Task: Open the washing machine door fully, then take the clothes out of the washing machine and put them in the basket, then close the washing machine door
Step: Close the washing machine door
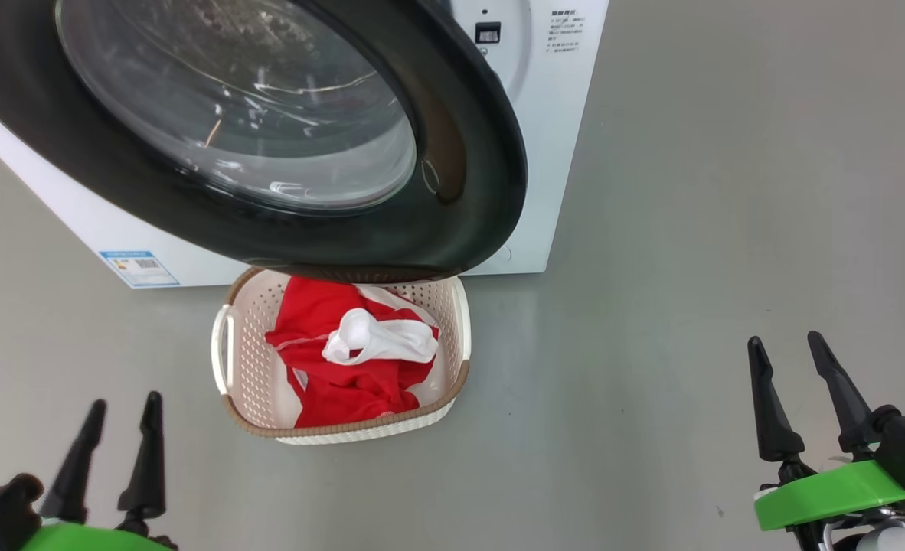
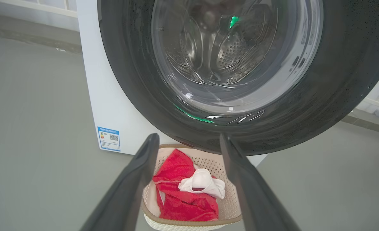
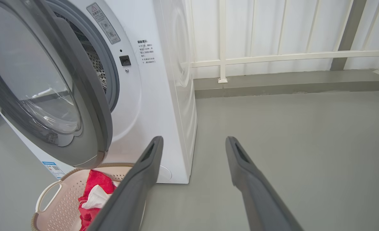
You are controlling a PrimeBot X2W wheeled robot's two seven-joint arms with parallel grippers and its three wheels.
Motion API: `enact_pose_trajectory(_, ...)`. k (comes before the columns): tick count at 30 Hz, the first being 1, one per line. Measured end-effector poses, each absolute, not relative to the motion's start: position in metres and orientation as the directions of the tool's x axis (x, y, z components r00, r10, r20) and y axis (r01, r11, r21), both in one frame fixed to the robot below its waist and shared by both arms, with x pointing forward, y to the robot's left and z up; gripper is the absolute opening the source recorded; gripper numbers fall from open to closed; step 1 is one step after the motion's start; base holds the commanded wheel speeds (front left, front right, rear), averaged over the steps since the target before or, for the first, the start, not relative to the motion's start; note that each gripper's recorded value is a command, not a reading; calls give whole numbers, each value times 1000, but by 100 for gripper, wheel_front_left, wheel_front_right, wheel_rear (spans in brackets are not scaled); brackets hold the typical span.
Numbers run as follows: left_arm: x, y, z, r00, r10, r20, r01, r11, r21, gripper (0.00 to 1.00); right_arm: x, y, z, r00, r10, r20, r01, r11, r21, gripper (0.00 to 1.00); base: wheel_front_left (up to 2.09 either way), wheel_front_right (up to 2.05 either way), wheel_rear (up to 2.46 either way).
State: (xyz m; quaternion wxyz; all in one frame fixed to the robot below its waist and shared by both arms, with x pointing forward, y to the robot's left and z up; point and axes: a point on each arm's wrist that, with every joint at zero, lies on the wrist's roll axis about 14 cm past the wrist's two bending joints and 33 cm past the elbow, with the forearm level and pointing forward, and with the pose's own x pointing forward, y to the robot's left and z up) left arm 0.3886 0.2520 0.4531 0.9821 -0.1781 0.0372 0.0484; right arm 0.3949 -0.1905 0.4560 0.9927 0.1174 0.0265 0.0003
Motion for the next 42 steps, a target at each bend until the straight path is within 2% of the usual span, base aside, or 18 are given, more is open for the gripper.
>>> enact_pose_trajectory(6,383,256,467,993,109,-43,-115,980,-164,100,393,-199,462,999,-19,-35,27,973,229,100,0,0,0)
enact_pose_trajectory(11,376,243,469,995,89,-34,-92,990,-105,100,388,-201,461,999,-25,-40,33,973,228,100,0,0,0)
enact_pose_trajectory(30,366,240,466,994,102,-46,-107,987,-119,100,388,-197,463,999,-13,-35,21,972,232,100,0,0,0)
enact_pose_trajectory(31,366,240,466,994,103,-45,-108,987,-120,100,389,-196,463,999,-10,-35,18,972,233,68,0,0,0)
enact_pose_trajectory(33,364,240,467,993,107,-43,-112,986,-126,100,390,-192,462,999,1,-36,7,972,236,13,0,0,0)
enact_pose_trajectory(34,363,240,467,993,110,-43,-114,985,-130,100,391,-188,462,999,14,-38,-4,971,241,0,0,0,0)
enact_pose_trajectory(42,352,237,466,990,130,-48,-136,976,-168,100,400,-122,453,978,202,-58,-178,943,281,0,0,0,0)
